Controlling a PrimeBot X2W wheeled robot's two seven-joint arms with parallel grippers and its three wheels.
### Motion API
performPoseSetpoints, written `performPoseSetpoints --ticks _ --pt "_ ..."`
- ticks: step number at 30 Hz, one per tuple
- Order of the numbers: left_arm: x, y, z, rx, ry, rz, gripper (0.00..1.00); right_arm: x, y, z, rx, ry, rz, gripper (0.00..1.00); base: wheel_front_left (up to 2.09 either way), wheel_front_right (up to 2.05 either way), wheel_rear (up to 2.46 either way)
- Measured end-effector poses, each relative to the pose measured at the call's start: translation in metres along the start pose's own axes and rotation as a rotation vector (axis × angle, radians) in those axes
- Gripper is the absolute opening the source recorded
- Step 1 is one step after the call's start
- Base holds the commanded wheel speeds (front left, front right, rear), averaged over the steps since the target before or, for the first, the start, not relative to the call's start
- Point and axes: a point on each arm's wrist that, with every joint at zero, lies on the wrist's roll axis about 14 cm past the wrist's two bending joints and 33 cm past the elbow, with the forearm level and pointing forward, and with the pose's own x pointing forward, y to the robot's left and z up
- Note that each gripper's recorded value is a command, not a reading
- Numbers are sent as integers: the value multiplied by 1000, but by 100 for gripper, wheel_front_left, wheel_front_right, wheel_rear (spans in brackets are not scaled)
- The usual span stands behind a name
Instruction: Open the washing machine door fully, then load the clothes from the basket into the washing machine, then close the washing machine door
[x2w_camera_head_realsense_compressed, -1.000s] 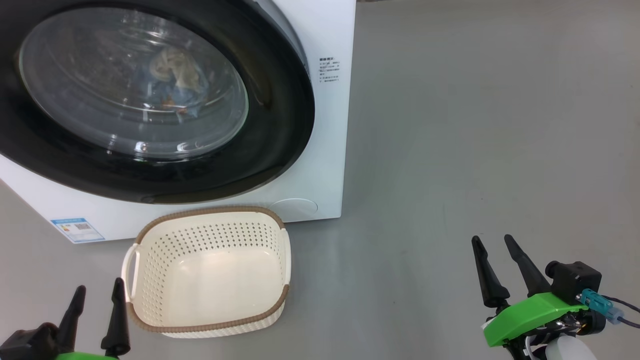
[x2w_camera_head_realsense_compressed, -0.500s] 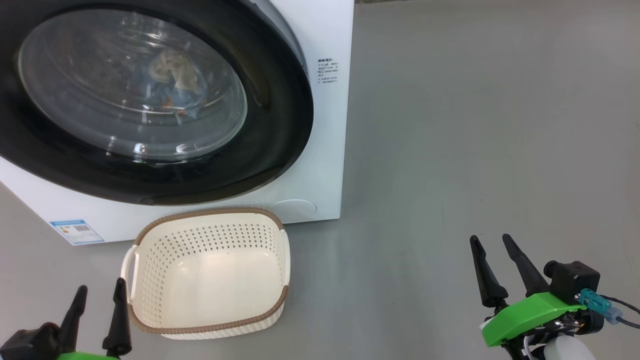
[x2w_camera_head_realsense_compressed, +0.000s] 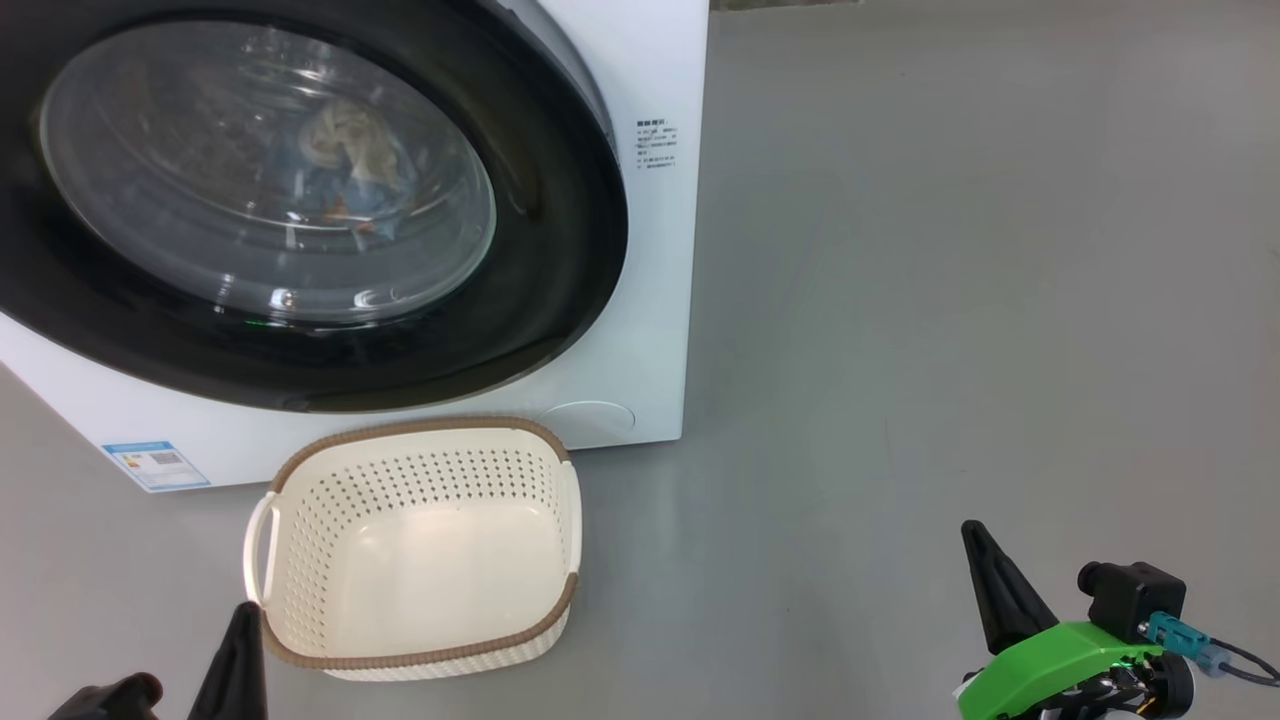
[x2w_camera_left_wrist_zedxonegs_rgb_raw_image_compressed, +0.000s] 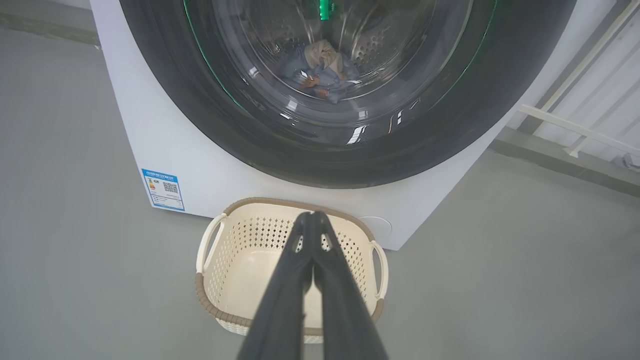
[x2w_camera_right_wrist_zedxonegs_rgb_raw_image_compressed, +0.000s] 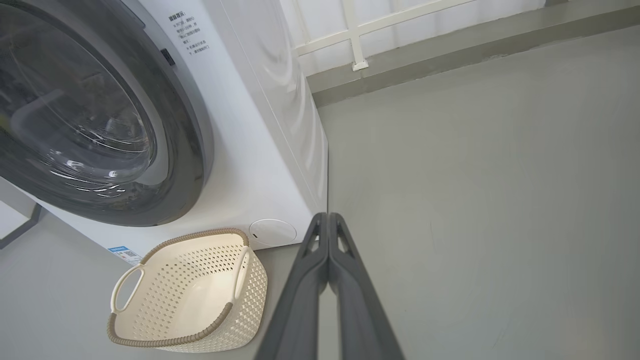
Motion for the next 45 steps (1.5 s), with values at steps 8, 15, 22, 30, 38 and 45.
performPoseSetpoints --ticks 8,15,22,30,38,45 --pt "-2 4 0 -77 4 25 0 1 0 2 76 -1 -10 0 0 0 0" --pt "-3 7 2 -132 2 42 0 2 -1 5 137 -5 -20 0 0 0 0" --pt "-4 9 2 -203 4 60 0 3 -1 7 211 -7 -30 0 0 0 0" --pt "-5 11 3 -284 2 78 0 5 0 10 302 -13 -35 0 0 0 0" --pt "-7 13 4 -374 -3 94 0 6 2 13 389 -15 -36 0 0 0 0" --pt "-8 14 6 -442 -6 102 0 7 2 16 461 -19 -37 0 0 0 0"
